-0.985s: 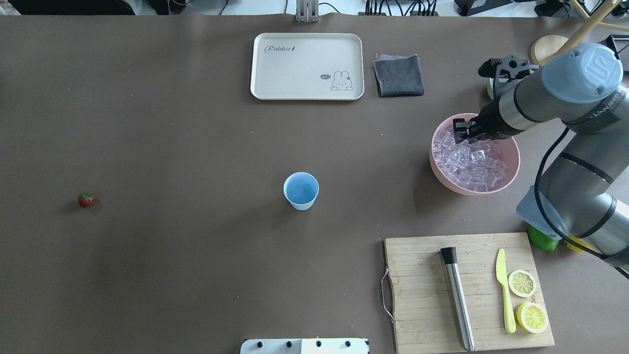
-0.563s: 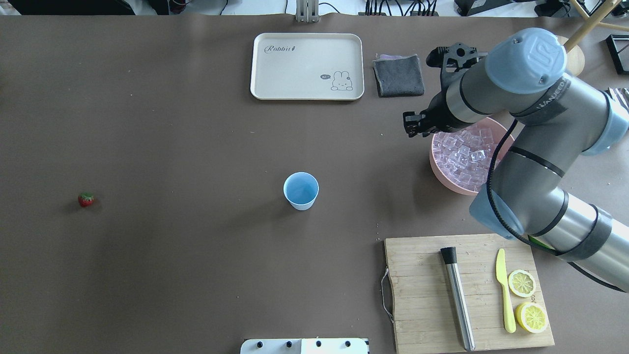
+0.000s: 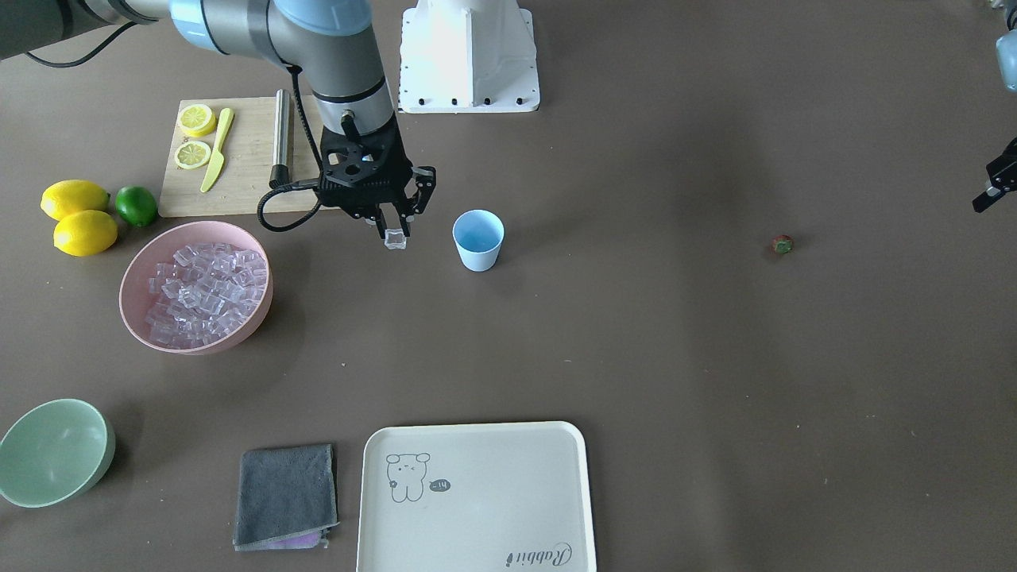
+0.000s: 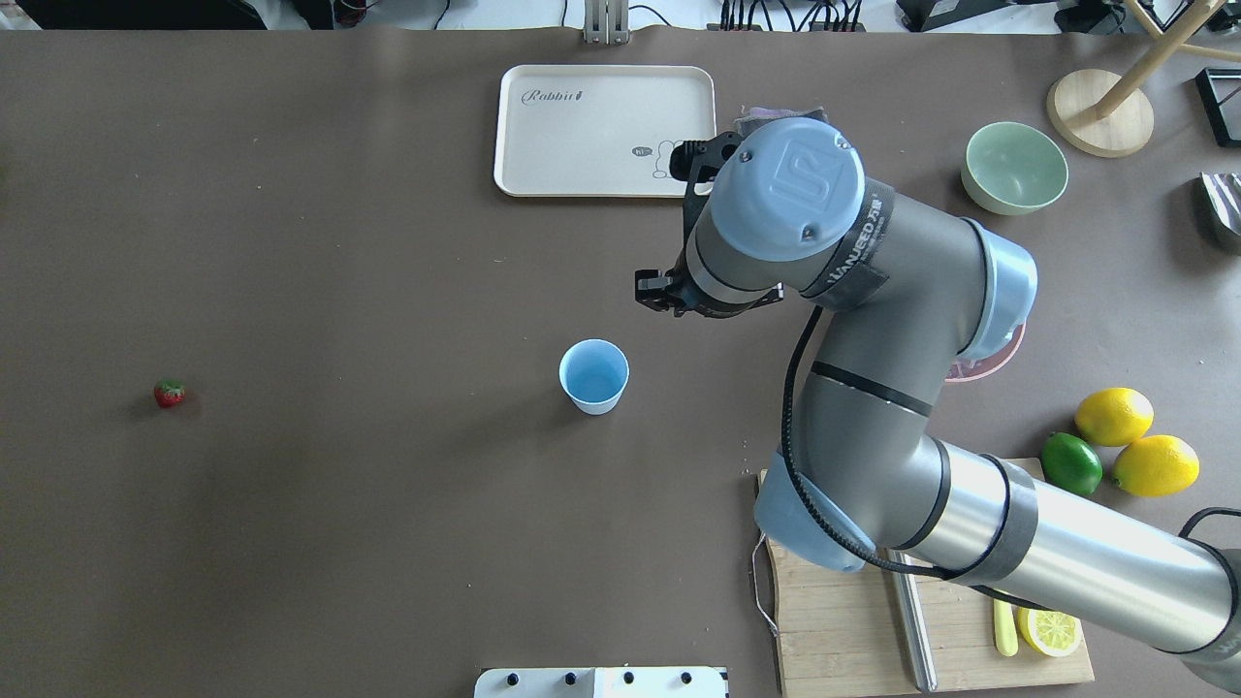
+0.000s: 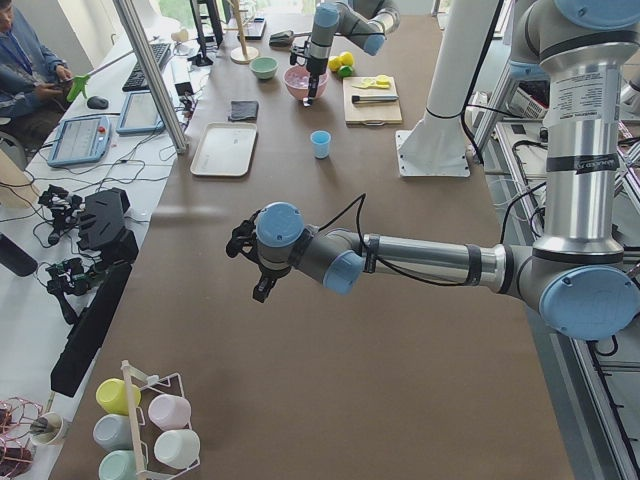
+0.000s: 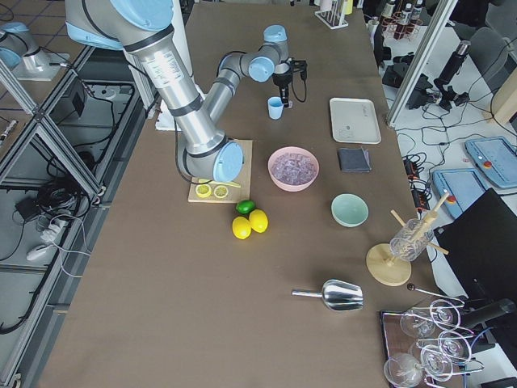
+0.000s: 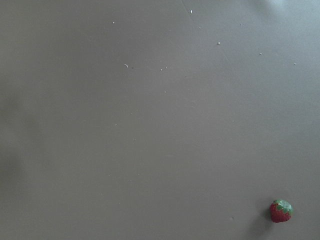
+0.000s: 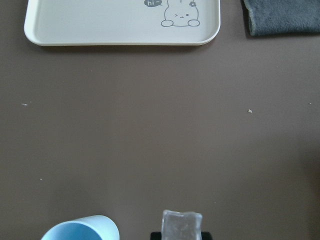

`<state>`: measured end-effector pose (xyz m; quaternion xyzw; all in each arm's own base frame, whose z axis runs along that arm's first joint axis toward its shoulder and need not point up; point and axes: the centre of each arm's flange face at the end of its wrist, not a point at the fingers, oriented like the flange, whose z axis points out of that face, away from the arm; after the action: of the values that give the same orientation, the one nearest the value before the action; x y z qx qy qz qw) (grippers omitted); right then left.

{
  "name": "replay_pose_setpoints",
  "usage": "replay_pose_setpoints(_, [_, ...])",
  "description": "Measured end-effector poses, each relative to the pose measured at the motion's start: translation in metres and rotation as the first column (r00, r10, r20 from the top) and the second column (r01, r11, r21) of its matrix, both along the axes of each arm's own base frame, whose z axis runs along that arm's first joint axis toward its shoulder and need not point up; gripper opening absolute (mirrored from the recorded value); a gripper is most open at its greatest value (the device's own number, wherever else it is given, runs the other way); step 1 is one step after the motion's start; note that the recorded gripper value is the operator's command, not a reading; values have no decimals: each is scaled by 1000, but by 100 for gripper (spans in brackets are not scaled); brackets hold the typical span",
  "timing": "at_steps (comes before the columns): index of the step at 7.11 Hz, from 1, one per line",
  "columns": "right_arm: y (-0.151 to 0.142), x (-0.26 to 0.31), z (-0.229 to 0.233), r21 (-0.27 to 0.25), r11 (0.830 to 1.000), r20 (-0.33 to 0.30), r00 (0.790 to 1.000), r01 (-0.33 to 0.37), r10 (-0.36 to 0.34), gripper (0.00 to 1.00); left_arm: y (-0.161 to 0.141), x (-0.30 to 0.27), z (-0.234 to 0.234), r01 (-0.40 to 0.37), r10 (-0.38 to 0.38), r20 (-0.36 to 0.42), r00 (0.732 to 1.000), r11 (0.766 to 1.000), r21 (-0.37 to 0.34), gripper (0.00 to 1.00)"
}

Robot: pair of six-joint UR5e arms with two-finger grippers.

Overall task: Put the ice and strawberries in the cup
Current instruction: 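Lift the ice cube with the right gripper and carry it over the blue cup, then open the right gripper to drop the ice, then move back toward the bowl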

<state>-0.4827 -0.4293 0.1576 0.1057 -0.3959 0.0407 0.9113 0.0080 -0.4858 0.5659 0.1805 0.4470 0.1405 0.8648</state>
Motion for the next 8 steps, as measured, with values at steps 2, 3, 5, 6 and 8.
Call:
replay_pose_setpoints(2, [25,-44,-22,-13,999,-12,999,-38,38,0,0,4,0,-9,9,0,1000,1000,0,99])
replay_pose_setpoints(3, [34,-62,-32,-20,998,-13,998,-58,57,0,0,6,0,-11,11,0,1000,1000,0,99])
replay_pose_setpoints(5, [47,-86,-42,-11,997,-19,997,-78,78,21,0,6,2,-13,13,1,1000,1000,-4,99])
replay_pose_setpoints(6, [48,-90,-43,-9,997,-22,996,-81,81,98,0,6,3,-13,13,1,1000,1000,-5,99])
replay_pose_setpoints(8, [45,-92,-40,-8,994,-31,994,-108,107,100,0,7,3,-13,13,1,1000,1000,-6,99])
